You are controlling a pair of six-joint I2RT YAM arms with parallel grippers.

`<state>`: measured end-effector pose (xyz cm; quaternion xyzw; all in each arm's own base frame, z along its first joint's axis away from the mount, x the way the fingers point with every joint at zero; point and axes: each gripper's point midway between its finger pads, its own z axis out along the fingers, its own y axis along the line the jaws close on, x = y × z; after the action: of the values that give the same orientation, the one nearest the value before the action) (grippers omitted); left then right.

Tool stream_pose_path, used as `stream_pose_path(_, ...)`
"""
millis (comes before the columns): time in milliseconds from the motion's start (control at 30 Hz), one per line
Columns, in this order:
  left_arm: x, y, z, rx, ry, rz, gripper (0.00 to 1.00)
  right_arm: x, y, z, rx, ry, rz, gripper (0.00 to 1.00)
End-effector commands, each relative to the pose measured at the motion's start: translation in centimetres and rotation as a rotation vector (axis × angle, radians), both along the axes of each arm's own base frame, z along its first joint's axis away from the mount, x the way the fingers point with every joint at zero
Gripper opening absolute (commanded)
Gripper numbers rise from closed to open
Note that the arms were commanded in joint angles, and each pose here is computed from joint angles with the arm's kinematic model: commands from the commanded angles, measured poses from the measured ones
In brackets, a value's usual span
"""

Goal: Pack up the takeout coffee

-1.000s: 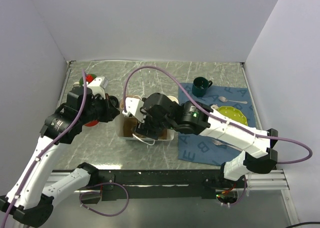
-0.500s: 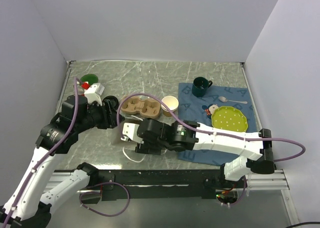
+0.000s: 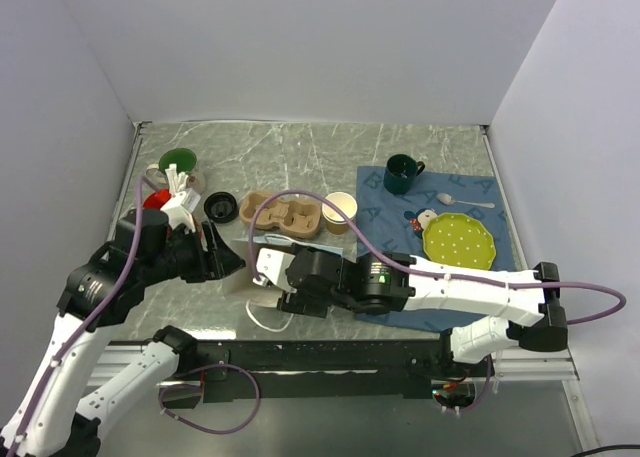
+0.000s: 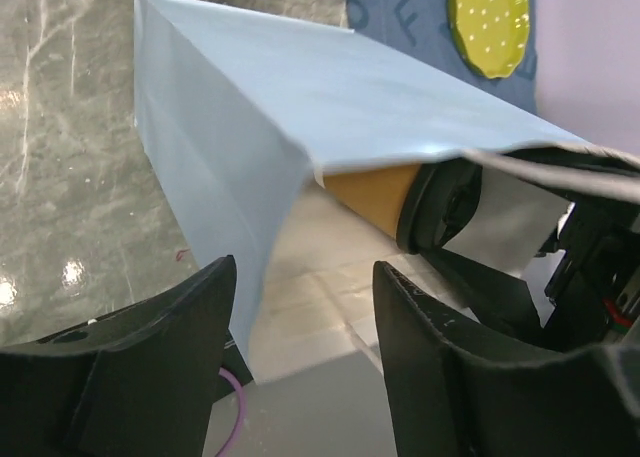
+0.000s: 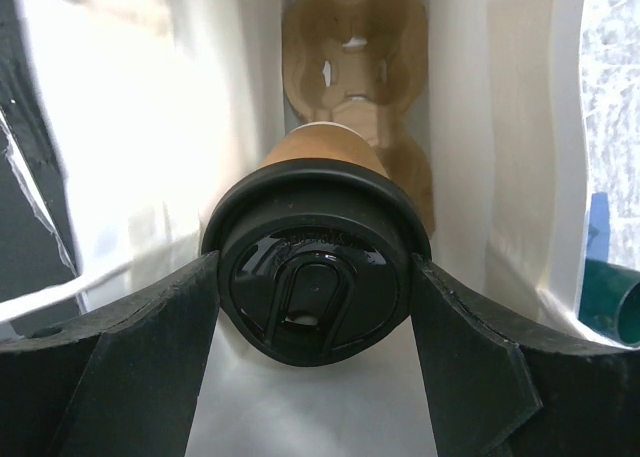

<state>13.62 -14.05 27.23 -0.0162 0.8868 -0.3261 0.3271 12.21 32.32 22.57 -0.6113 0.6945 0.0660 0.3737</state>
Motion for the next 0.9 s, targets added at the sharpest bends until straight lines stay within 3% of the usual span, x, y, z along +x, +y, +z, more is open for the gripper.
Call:
stream_pose_path(0, 0.9, -0.2, -0.2, 0.015, -0.004, -0.001, 0.62, -0.6, -0.1, 1.1, 0.091, -0.003, 0.006, 0.50)
stream_pose_path(67, 1.4, -0.7, 0.0, 0.001, -0.015, -0.010, 0.59, -1.0, -0.4, 0.5, 0.091, 0.006, 0.026, 0.50)
stream_pose_path(200, 1.4, -1.5, -0.6, -0.030, 0.020, -0.034, 0.37, -1.1, -1.1, -0.4, 0.069, -0.006, 0.026, 0.50)
stream_pose_path(267, 0.9, -2.0, -0.4, -0.070, 0.022, -0.050, 0.36, -0.7, -1.2, -0.4, 0.064, -0.016, 0.003, 0.50)
stream_pose_path(400, 0.2, -2.0, -0.3, -0.088, 0.020, -0.058, 0.59, -0.6, -0.6, -0.1, 0.066, -0.017, -0.004, 0.50)
stream_pose_path(500, -0.6, -1.4, -0.1, -0.064, 0.032, -0.064, 0.62, -0.3, -0.4, -0.1, 0.059, -0.018, -0.028, 0.50)
stream_pose_path(667, -1.6, -0.2, -1.2, 0.005, 0.059, -0.052, 0.56, -0.5, -0.5, -0.7, 0.070, 0.005, -0.050, 0.50)
stream_pose_path(767, -1.5, -0.1, -1.7, 0.014, 0.066, -0.055, 0.49, -0.5, -0.7, -1.0, 0.060, 0.012, -0.060, 0.50)
stream_pose_path(867, -1.1, -0.8, -1.1, -0.020, 0.032, -0.075, 0.35, -0.6, -0.9, -1.3, 0.047, 0.012, -0.054, 0.50)
